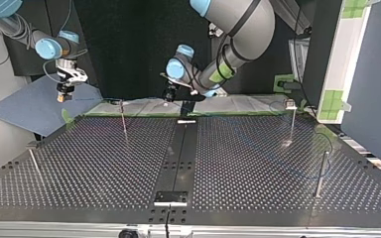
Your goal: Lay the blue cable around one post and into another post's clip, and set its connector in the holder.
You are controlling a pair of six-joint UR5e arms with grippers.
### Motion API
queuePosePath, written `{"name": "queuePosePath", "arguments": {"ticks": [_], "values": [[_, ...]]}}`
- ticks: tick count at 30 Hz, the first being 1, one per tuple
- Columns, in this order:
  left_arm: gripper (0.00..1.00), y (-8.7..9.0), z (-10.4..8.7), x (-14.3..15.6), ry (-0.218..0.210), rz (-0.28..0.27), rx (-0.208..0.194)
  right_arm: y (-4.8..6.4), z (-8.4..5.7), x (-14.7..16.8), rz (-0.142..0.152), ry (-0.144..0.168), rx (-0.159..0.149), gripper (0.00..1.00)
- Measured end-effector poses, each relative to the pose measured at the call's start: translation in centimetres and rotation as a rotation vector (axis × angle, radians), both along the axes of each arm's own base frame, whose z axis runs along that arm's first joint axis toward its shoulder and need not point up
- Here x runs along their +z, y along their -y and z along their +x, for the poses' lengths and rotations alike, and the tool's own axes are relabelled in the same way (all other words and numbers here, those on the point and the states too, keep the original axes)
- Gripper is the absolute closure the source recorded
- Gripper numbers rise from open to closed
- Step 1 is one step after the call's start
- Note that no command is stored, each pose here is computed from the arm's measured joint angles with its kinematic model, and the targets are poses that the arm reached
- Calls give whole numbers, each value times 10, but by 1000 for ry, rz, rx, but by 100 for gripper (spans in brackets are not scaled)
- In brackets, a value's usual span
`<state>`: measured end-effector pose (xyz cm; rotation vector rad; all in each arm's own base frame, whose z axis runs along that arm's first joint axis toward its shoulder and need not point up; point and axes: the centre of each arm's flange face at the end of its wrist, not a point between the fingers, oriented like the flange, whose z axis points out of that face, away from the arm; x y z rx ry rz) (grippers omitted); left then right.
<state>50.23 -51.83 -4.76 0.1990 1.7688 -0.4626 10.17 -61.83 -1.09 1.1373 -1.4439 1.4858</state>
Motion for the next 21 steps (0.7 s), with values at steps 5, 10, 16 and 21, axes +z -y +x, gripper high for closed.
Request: {"name": "queuePosePath", "arguments": {"ticks": [5,10,16,21], "values": [[95,4,-11,-2,-12,59,-8,-2,2,-2,12,-22,-4,100],[95,10,-24,-4,-17,110,-19,-2,0,-2,13,-28,-20,100],[95,22,-35,10,-1,118,-42,-1,-3,-2,11,-26,-27,100],[95,32,-45,28,16,110,-61,-1,-3,-1,9,-24,-27,100]]}}
